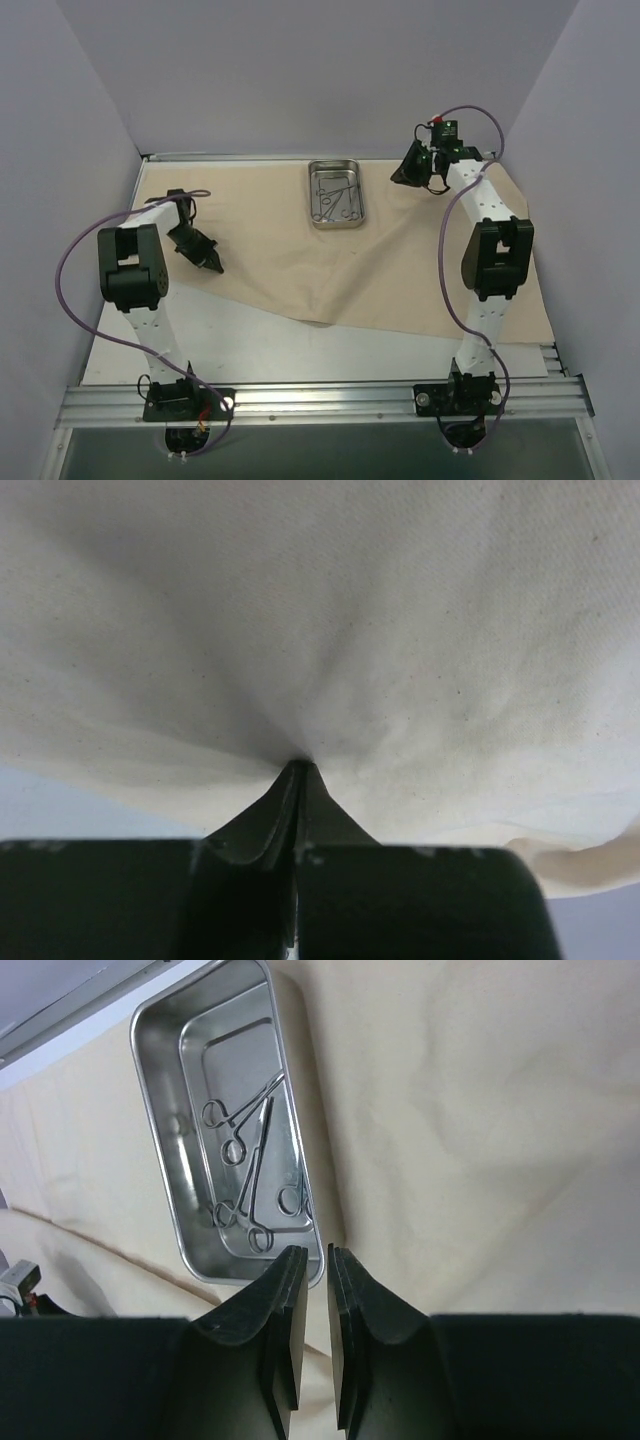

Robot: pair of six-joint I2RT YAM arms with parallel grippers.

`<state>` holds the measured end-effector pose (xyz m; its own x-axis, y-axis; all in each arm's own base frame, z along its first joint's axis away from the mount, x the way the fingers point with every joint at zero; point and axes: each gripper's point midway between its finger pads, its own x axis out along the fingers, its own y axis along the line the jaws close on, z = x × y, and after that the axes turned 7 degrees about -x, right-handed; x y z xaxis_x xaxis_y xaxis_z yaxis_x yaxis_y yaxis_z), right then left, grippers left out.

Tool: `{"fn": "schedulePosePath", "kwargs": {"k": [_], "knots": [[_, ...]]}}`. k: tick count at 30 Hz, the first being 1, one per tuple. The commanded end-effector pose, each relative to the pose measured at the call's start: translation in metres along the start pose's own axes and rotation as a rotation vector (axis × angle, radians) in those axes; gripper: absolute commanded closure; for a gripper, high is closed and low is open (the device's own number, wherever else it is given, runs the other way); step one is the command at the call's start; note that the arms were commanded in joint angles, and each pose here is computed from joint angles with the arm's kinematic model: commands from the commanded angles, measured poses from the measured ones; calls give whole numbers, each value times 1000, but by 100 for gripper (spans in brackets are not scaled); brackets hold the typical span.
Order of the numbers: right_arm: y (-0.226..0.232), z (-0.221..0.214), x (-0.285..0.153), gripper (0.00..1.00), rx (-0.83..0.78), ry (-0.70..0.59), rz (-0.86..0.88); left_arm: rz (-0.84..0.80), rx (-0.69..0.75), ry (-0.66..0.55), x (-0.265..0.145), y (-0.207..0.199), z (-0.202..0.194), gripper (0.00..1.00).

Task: Open and lay out the surgical kit
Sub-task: Smooth out the surgical kit at the center of the board.

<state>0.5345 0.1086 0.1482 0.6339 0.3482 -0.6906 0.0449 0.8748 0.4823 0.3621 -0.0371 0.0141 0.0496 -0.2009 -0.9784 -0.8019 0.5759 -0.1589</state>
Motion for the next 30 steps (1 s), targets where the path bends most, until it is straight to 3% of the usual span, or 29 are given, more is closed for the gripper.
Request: {"fn": "schedulePosePath", "kwargs": {"k": [1,5,9,16,18,23,26,27,29,30], "knots": [[-6,4,-36,84,-16,-15,-25,79,-86,84,-1,34,-37,98],[-20,-12,-53,84,-6,21,-86,132,-110,108,-14,63,-69,98],[-54,-57,-71,84,29,134,-207,145,-109,114,-39,89,-93,98],[-89,-137,-123,84,17,284,-313,-129,146,-32,-106,43,-88,98],[-93,-150,-127,86,19,293,-320,-221,211,-159,-130,14,-64,98],[-88,-183,-127,95,2,328,-240,-244,312,-304,-146,-53,9,98],[-86,-200,-119,97,7,352,-203,-305,362,-294,-139,-99,40,98],[-88,-204,-115,98,17,352,-197,-288,361,-263,-113,-107,51,98],[-94,-219,-107,100,62,387,-209,-336,360,-260,-113,-130,64,98],[-100,-230,-103,100,80,402,-220,-321,345,-209,-86,-134,71,98]]}}
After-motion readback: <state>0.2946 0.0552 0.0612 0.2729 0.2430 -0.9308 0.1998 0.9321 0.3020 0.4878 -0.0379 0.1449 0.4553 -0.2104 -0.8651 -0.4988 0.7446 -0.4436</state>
